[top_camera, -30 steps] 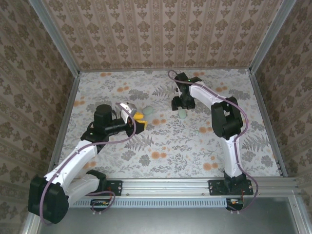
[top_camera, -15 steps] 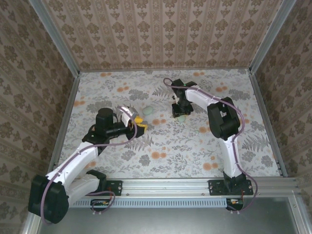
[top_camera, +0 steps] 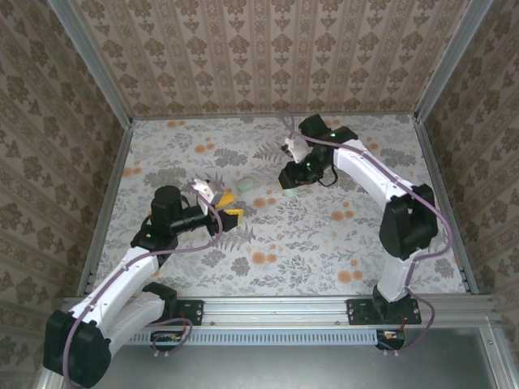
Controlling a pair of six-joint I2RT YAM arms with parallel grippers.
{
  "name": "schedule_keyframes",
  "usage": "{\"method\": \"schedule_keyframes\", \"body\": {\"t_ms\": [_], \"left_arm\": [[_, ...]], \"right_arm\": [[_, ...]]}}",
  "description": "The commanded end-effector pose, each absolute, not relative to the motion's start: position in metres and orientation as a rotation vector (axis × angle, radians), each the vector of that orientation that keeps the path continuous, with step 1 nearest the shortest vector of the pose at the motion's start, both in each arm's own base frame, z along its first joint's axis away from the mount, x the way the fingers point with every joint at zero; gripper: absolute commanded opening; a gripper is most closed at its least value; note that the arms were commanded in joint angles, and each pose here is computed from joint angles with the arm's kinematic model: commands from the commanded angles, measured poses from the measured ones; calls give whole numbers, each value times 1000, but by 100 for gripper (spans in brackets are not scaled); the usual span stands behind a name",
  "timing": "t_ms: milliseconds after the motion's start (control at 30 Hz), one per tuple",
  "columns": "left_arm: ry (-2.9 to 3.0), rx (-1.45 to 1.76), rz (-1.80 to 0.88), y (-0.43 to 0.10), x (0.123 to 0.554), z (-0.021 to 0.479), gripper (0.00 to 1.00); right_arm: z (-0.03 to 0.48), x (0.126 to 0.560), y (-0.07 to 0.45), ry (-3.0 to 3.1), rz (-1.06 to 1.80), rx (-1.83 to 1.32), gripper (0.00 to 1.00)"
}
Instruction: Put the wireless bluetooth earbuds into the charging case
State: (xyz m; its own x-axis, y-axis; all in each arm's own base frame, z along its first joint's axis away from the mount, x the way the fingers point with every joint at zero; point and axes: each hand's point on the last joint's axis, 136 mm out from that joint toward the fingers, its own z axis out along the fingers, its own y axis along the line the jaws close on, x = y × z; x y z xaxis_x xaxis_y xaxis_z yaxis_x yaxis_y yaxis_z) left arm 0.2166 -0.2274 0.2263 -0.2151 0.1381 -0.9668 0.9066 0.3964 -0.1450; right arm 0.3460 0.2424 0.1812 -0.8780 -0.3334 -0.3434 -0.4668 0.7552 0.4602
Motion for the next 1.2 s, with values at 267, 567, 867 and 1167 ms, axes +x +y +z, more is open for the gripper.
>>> {"method": "schedule_keyframes", "body": {"t_ms": [267, 567, 867, 1167], "left_arm": [[1457, 1042, -933, -254, 209, 257, 57], [1561, 1053, -777, -227, 198, 231, 56], [1593, 1052, -717, -216, 192, 218, 55], [1562, 1113, -730, -223, 192, 220, 55]], "right_arm": [[226, 295, 265, 2553, 723, -963, 23], [97, 270, 252, 2711, 358, -1330, 27], [39, 257, 257, 2642, 89, -1610, 32], [72, 264, 255, 2609, 121, -1431, 66]]}}
